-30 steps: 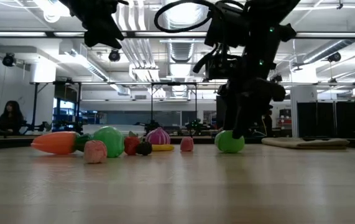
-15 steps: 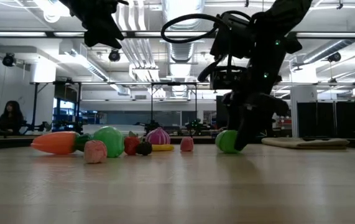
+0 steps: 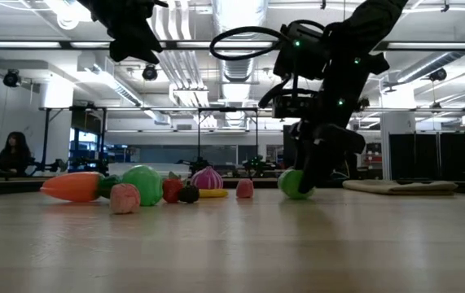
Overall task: Pick and placing Produce into tupperware
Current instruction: Put the cabbage into the transparent bin
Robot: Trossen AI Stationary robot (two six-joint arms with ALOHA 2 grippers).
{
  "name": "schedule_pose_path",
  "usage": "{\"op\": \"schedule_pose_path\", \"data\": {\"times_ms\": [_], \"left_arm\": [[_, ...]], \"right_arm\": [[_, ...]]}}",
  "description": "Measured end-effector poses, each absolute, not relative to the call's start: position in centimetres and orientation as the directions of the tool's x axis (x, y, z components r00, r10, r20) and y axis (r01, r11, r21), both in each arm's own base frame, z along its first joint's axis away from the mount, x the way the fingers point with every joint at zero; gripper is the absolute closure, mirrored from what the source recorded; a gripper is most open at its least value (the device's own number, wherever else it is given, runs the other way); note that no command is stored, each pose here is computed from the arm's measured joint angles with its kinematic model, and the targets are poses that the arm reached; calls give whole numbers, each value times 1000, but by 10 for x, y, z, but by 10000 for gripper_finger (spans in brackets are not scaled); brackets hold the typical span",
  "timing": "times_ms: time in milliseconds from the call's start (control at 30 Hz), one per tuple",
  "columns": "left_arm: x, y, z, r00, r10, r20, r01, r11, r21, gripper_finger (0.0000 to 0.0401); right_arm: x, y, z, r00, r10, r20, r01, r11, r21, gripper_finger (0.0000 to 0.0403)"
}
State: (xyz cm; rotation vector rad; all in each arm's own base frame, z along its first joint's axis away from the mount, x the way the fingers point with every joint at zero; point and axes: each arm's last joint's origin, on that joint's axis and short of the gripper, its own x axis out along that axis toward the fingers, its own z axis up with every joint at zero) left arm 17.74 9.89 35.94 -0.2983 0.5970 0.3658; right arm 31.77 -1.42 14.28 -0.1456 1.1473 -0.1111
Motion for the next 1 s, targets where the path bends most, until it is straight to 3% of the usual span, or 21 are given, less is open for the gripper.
{"op": "schedule_pose_path", "data": {"times_ms": [367,633,800,1000], "left_arm": [[177,99,359,766,246,-594,-416,894,-165,224],[176,98,349,754,236,-613,-401,905,-144,224],[170,91,340,797,243,-553,-363,925,-117,224],[161,87,323,814,315,-489,-400,913,-77,219]], "right_arm": [[329,-15,159,443,-163,-882,79,987,-143,183],[357,-25,236,626,-191,-756,168,980,-108,179],[367,-45,282,712,-228,-664,236,968,-79,179],[381,-72,309,773,-147,-617,255,963,90,179]]}}
